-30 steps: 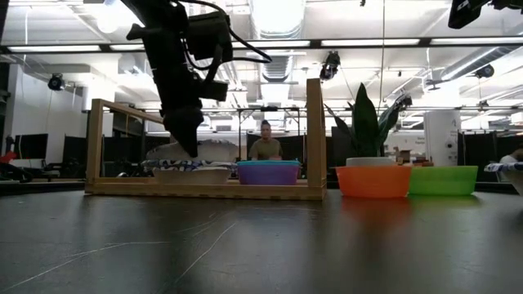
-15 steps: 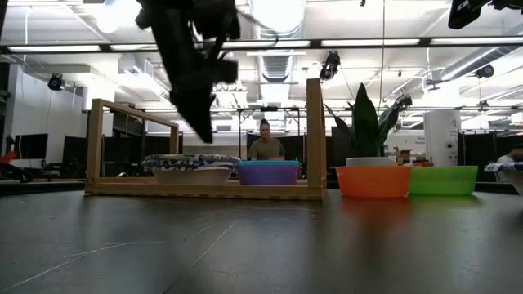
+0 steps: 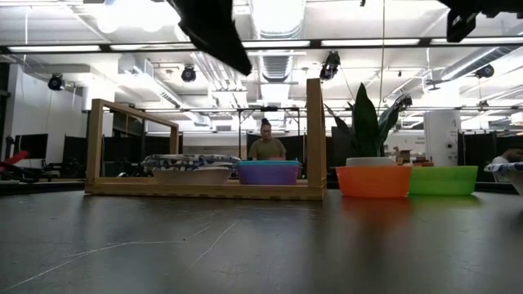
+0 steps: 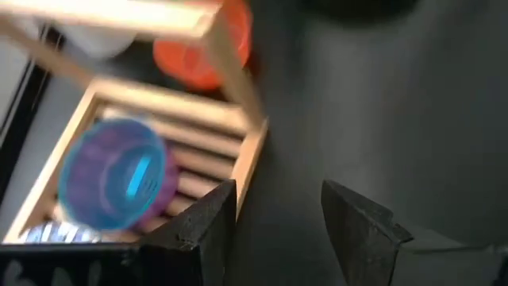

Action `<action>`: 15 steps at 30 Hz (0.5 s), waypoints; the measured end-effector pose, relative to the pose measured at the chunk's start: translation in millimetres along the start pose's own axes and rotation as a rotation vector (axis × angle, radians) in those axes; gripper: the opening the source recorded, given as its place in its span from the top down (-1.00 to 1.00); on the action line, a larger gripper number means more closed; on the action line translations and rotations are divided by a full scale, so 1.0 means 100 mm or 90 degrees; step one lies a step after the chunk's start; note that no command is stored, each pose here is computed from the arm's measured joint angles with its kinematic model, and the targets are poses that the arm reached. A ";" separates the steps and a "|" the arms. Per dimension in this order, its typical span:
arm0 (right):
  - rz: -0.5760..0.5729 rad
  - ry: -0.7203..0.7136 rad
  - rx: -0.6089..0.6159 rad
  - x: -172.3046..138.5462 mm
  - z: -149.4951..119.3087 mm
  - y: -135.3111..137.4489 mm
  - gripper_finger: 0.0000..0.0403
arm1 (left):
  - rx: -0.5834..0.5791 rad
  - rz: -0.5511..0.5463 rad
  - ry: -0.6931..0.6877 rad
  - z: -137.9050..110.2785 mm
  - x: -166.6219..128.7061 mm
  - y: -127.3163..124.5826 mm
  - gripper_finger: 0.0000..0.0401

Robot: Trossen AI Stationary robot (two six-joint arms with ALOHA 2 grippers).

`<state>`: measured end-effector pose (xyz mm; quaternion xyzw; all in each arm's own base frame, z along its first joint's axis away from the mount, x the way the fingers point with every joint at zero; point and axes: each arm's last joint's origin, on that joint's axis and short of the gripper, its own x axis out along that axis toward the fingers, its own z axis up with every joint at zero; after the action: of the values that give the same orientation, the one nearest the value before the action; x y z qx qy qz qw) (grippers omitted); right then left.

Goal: Place and stack bowls onto a shelf
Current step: Stack the orange bowl on the blue bowl on the shelf

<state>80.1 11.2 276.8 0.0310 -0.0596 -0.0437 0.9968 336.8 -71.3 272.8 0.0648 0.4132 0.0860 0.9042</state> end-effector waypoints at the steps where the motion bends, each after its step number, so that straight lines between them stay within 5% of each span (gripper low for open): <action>1: -0.006 0.012 0.003 0.03 0.00 0.01 0.95 | 0.014 -0.001 -0.013 0.00 -0.01 -0.05 0.16; 15: -0.038 0.350 -0.061 0.72 -0.22 0.25 0.95 | 0.026 -0.016 -0.055 0.00 -0.03 -0.19 0.16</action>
<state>155.7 31.2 265.4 -0.0040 0.2158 -0.0658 0.9742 337.2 -90.7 271.4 0.0819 0.3765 0.0634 0.9206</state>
